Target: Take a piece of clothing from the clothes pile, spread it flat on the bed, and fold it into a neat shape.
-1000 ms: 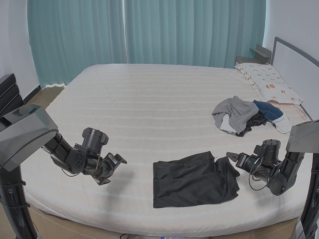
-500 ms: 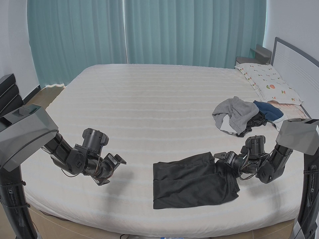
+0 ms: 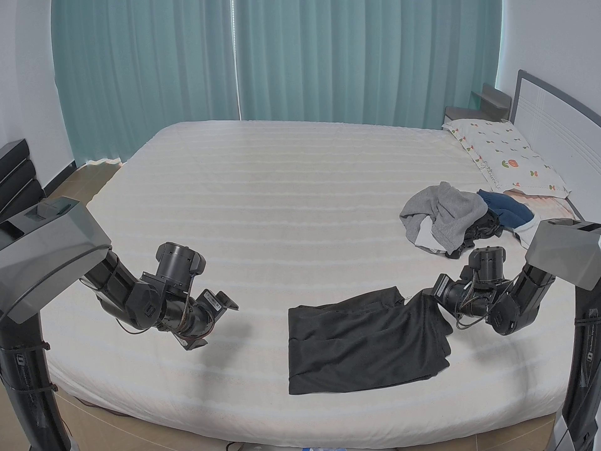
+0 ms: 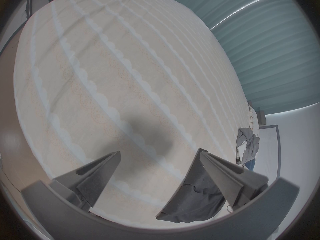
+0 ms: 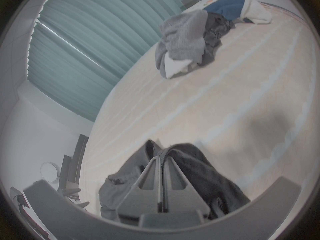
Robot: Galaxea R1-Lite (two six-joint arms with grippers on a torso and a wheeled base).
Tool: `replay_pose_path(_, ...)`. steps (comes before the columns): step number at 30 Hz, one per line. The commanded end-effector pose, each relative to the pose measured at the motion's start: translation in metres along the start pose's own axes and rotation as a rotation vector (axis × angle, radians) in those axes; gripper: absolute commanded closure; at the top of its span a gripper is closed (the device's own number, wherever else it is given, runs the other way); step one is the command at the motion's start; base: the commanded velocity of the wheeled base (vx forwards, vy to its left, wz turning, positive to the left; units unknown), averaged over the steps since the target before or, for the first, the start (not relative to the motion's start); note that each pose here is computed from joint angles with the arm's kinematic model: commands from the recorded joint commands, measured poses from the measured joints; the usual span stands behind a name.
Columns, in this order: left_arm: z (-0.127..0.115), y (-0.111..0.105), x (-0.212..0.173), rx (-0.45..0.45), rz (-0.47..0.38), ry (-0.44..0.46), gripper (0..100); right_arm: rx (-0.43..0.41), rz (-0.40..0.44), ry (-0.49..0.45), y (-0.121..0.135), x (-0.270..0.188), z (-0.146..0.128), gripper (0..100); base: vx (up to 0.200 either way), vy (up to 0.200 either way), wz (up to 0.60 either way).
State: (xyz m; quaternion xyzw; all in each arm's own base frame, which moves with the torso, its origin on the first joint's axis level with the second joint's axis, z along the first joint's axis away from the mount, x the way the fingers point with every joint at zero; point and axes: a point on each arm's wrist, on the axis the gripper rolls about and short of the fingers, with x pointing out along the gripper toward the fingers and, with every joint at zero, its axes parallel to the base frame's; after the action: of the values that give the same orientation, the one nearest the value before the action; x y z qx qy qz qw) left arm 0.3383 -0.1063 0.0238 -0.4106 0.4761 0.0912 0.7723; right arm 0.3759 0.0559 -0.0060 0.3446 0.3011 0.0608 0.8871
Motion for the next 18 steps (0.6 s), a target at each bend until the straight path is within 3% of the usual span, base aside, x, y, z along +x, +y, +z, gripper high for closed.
replay_pose_path(1,0.000,0.000,0.000,0.000,0.000,0.000,0,-0.006,0.031,-0.062,-0.001,-0.004,0.007,100,0.000,0.000,0.00)
replay_pose_path(12,0.000,0.000,0.000,0.000,0.000,0.000,0,-0.001,0.050,-0.139,-0.019,-0.004,0.016,100,0.000,0.000,0.00)
replay_pose_path(18,0.000,0.000,0.000,0.000,0.000,0.000,0,0.012,0.045,-0.096,-0.035,0.007,0.010,100,0.000,0.000,0.00)
